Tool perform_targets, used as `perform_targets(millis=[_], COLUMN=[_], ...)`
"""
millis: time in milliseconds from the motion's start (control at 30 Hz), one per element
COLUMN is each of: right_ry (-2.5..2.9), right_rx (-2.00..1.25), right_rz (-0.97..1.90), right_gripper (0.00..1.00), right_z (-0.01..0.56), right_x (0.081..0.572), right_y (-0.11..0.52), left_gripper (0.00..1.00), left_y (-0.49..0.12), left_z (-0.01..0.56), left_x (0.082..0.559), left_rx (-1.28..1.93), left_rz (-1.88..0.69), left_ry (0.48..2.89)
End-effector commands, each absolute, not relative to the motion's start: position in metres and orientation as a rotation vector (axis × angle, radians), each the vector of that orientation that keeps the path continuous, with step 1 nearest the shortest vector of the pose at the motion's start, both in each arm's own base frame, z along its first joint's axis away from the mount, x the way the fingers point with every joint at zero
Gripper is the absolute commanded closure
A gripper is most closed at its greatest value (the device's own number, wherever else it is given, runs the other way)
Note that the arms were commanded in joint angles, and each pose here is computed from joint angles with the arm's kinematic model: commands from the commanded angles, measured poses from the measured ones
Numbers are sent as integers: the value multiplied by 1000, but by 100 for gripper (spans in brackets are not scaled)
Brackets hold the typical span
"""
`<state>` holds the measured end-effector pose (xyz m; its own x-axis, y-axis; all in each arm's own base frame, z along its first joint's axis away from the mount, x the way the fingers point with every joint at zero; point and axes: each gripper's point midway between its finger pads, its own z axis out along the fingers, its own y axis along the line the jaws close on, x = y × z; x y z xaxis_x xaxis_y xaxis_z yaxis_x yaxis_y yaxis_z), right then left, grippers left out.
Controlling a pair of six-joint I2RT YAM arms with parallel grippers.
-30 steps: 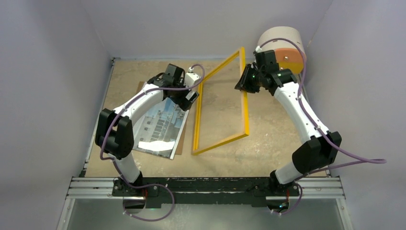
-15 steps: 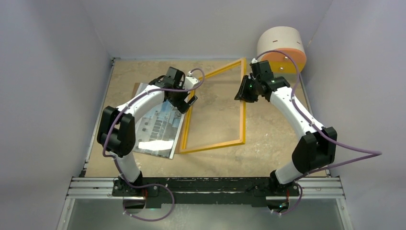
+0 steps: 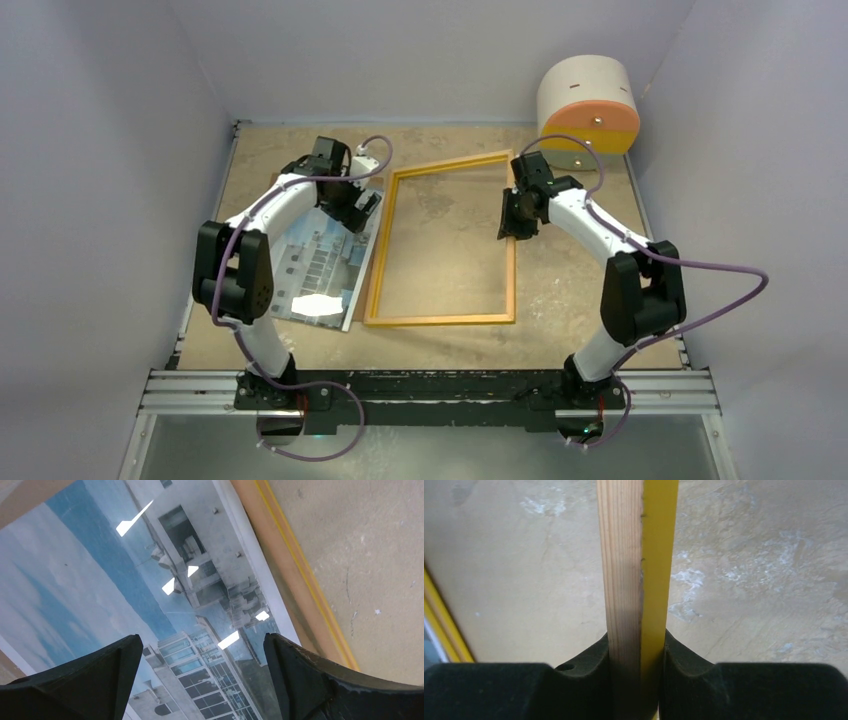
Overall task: Put the photo into the frame
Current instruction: Turn over the photo frame at the center of the board.
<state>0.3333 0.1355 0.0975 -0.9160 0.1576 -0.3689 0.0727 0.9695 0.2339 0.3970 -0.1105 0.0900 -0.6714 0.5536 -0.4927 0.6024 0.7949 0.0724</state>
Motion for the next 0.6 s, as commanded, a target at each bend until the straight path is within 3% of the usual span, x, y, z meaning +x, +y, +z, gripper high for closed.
perform_targets(millis=[0,267,567], right_ry=[2700,2648,2719], right_rx=[145,209,34], right_rz=[87,-40,-292], right_gripper=[100,100,100], right_z=[86,68,39], right_x=[340,347,338], right_y=[111,94,99], left_gripper=[0,0,0], left_y=[-102,-76,-76], left_z=[100,74,56], left_x=[395,390,389], left_rx=[883,934,945], left_rz=[-142,-26,-32], left_ry=[2430,2462,2486])
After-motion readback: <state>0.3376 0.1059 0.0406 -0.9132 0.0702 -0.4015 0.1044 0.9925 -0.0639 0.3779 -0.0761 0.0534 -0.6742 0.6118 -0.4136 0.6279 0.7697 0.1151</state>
